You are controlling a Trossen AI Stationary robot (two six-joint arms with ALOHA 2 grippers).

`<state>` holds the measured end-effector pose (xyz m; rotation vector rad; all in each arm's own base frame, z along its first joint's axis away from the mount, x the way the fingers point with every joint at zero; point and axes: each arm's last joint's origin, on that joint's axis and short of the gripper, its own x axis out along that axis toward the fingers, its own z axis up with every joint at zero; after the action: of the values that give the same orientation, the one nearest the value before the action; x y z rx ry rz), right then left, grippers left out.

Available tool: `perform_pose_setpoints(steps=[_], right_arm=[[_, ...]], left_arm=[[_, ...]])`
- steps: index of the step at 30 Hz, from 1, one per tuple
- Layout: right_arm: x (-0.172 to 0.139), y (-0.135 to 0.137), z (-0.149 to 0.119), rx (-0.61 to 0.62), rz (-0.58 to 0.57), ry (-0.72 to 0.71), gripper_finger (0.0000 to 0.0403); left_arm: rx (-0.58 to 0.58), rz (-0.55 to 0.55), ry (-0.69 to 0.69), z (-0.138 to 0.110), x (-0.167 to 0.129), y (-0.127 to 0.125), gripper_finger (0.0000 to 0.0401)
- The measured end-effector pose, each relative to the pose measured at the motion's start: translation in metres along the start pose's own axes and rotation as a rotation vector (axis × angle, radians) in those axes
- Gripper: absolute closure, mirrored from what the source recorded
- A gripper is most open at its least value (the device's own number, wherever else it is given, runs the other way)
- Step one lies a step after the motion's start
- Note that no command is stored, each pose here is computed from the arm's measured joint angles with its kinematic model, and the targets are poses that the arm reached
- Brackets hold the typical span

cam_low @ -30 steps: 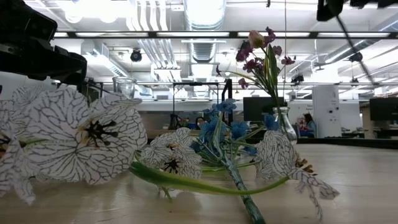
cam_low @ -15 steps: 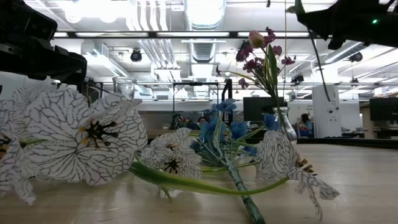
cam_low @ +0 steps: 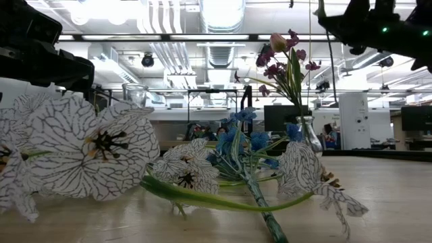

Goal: Pick and place flowers into a vace then onto a shelf
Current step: Put the red flower into the right transparent vase

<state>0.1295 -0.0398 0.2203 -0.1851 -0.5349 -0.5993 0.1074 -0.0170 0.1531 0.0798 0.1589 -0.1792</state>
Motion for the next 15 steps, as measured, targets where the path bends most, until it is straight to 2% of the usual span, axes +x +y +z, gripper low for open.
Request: perform_pose_setpoints(steps=[7,12,15], right_arm=[[0.007,-0.014,-0.014,-0.004,-0.079,0.048,0.0385],[0.015,-0.018,-0.013,0.033,-0.018,-0.021,0.0385],[0.029,-0.019,-0.015,0.043,0.004,-0.015,0.0385]], left_arm=[[0.0,0.0,0.0,0.0,0.0,0.0,0.0401],[0.0,0.0,0.0,0.0,0.0,0.0,0.0401],[0.0,0.0,0.0,0.0,0.0,0.0,0.0401]])
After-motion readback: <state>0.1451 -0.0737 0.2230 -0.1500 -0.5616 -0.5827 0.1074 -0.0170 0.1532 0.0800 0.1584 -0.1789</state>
